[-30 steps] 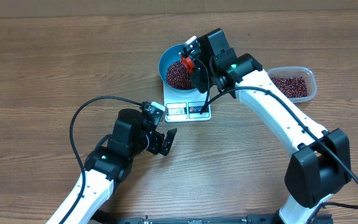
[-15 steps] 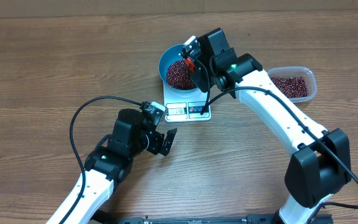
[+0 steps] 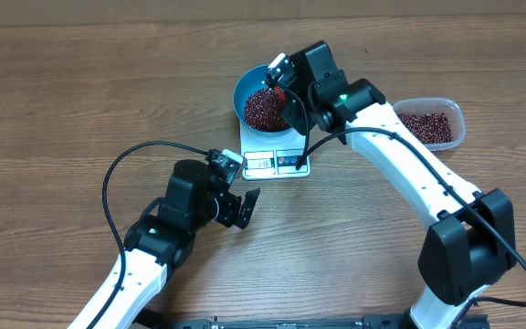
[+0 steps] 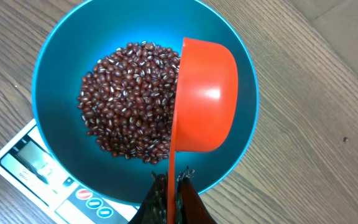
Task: Scoop item into bowl and weigh 150g on scale
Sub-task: 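Carry the red scoop from the bowl back to the bean tub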
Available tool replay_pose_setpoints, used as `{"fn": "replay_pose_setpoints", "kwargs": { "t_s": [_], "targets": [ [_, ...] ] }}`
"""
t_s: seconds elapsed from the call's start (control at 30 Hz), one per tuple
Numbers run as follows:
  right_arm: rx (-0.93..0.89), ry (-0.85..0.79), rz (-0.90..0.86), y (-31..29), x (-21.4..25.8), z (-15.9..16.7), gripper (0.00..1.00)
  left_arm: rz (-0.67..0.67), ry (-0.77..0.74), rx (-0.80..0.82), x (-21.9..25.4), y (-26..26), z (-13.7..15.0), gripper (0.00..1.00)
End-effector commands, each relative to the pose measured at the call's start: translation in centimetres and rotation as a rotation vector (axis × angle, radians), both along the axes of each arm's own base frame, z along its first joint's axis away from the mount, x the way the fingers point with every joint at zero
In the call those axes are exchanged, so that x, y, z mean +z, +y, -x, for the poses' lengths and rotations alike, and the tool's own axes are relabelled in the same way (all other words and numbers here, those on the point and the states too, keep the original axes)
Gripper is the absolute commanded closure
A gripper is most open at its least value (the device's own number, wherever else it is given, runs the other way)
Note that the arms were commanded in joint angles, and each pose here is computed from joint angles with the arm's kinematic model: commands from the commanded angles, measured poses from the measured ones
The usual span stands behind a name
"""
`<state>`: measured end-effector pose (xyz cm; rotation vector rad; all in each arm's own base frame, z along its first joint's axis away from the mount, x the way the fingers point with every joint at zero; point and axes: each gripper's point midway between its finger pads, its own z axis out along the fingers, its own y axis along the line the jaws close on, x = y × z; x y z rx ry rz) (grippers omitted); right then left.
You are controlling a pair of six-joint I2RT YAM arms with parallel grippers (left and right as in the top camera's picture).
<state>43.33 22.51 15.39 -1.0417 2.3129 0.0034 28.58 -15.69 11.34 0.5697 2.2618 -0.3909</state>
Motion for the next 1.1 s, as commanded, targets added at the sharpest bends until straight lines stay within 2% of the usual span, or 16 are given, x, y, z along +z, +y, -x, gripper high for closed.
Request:
{"fn": "replay_pose_setpoints", "kwargs": {
  "t_s": [0.0,0.5,0.8,0.97,1.07],
  "targets": [
    [-0.003,-0.088,-0.004,-0.1,3.3,-0.7,0.96,0.013,0.004,-0.009,0.1,-0.4,0.0,0.00],
    [-0.024,-0.105,-0.004,-0.2,3.6,-1.1,0.96,0.013,0.004,-0.009,0.1,-0.4,0.0,0.01],
    [-0.094,-0.060,-0.231,-0.8,6.4,-0.9,0.96,0.013,0.004,-0.009,0.1,-0.4,0.0,0.01],
    [-0.162,-0.059,-0.349,-4.6,9.9,-0.7,0.96,0.013,0.004,-0.009,0.1,-0.4,0.0,0.01],
    [-0.270,-0.050,-0.402,-8.4,11.4,-0.4,0.96,0.013,0.004,-0.009,0.1,-0.4,0.0,0.00]
  ]
}}
